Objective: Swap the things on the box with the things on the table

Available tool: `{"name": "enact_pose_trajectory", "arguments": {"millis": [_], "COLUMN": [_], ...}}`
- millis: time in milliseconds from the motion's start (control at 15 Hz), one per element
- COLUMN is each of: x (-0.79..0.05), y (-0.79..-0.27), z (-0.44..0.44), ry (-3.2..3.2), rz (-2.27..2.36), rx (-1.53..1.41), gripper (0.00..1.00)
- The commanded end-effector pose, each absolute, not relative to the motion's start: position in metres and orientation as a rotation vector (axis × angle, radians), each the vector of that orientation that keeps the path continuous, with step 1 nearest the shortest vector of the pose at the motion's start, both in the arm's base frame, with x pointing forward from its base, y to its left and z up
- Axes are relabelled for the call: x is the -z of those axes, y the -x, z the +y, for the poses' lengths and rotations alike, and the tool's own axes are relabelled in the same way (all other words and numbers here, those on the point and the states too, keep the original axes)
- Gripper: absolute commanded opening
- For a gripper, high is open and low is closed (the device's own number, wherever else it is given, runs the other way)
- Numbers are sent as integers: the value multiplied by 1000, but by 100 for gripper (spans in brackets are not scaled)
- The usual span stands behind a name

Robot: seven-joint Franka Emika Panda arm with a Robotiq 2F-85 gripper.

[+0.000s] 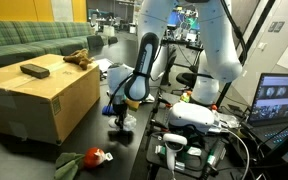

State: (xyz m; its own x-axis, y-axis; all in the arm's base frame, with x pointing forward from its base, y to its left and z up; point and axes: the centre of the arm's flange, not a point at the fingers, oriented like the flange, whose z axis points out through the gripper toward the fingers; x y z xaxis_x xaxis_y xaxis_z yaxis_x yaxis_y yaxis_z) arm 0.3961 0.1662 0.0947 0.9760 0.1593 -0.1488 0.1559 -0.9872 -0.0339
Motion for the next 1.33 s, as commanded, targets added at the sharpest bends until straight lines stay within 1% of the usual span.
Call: {"name": "enact_pose_trajectory", "arguments": {"millis": [0, 133, 333, 600, 733, 933, 1267], "x": [-146, -179, -235, -312, -344, -376, -393], "y": [-405, -410, -425, -452, -468, -496, -546], "z": [172, 177, 186, 196, 201, 208, 222], "ry": [3066, 3062, 3083, 3116, 3128, 3124, 3129], "rz": [-297, -289, -238, -164, -95, 8, 125], "rx": [-275, -282, -248, -125, -14, 158, 330], "gripper": [0, 3, 3, 3, 3, 3, 3]}}
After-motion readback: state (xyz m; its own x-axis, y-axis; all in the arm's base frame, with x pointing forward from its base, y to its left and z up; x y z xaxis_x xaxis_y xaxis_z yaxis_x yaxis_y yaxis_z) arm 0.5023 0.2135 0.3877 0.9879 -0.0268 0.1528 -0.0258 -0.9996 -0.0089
